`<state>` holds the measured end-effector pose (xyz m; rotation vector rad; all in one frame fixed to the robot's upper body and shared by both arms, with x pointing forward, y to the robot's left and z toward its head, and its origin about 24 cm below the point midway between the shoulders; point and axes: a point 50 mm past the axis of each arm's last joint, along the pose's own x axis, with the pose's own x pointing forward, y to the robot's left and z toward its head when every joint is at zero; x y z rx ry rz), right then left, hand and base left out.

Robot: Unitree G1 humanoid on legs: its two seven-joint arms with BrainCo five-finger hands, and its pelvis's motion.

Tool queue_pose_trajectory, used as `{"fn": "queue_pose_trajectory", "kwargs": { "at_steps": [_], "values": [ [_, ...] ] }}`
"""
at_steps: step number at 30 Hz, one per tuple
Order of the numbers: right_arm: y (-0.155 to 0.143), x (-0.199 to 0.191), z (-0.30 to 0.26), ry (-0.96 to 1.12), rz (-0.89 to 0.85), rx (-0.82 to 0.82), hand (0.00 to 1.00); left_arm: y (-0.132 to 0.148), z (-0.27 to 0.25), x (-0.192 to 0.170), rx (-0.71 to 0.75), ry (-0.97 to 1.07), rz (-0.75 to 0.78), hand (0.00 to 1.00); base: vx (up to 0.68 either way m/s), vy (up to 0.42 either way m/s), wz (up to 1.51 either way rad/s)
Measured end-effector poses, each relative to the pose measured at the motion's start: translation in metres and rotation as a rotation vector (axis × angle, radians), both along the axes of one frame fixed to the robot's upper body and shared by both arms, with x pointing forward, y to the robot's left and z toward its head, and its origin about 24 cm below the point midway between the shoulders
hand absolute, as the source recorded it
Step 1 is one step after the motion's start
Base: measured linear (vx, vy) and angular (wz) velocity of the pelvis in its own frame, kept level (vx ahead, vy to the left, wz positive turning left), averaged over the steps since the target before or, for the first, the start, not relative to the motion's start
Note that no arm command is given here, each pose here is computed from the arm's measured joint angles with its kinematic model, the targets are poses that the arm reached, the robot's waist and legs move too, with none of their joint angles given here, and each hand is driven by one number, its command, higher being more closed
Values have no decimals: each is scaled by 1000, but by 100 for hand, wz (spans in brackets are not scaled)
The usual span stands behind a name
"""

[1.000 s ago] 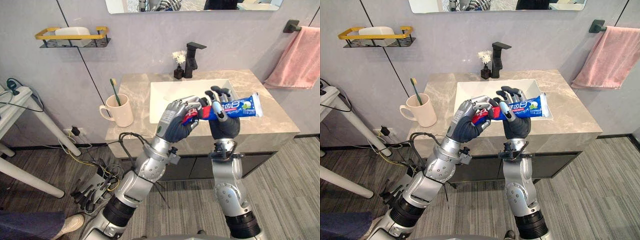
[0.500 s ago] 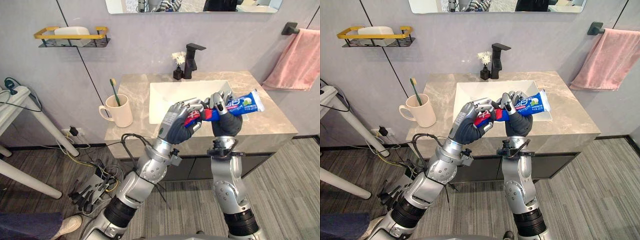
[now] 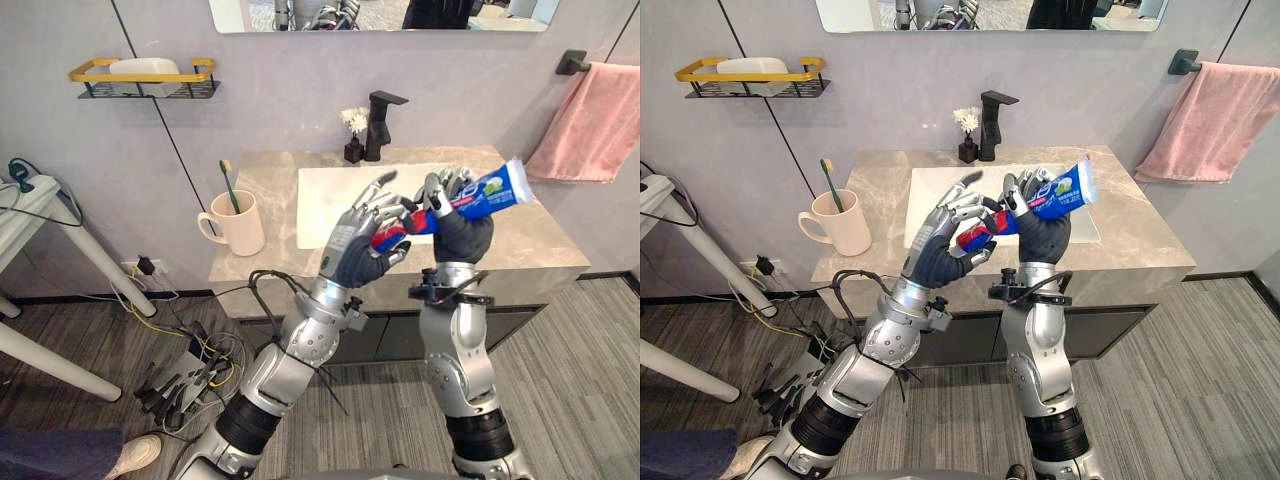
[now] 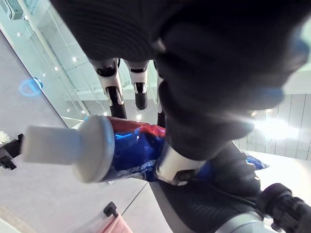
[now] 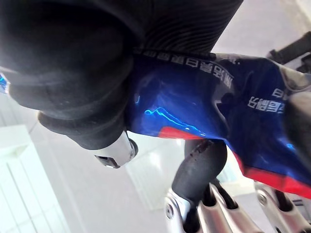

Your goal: Organize washtable

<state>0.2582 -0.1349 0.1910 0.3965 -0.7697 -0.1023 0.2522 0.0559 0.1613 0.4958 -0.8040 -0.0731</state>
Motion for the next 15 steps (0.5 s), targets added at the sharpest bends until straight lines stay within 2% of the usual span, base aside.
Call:
{"fn": "queue_pose_trajectory", "kwargs": {
  "at_steps": [8, 15],
  "values": [
    [-21, 7, 0, 23, -95, -23, 100, 30, 19, 2, -76, -71, 133, 0, -5, -1, 1],
    [-31, 25, 15, -1, -130, -22, 100, 78, 38, -7, -193, -175, 348, 0, -42, -12, 14]
  ]
}}
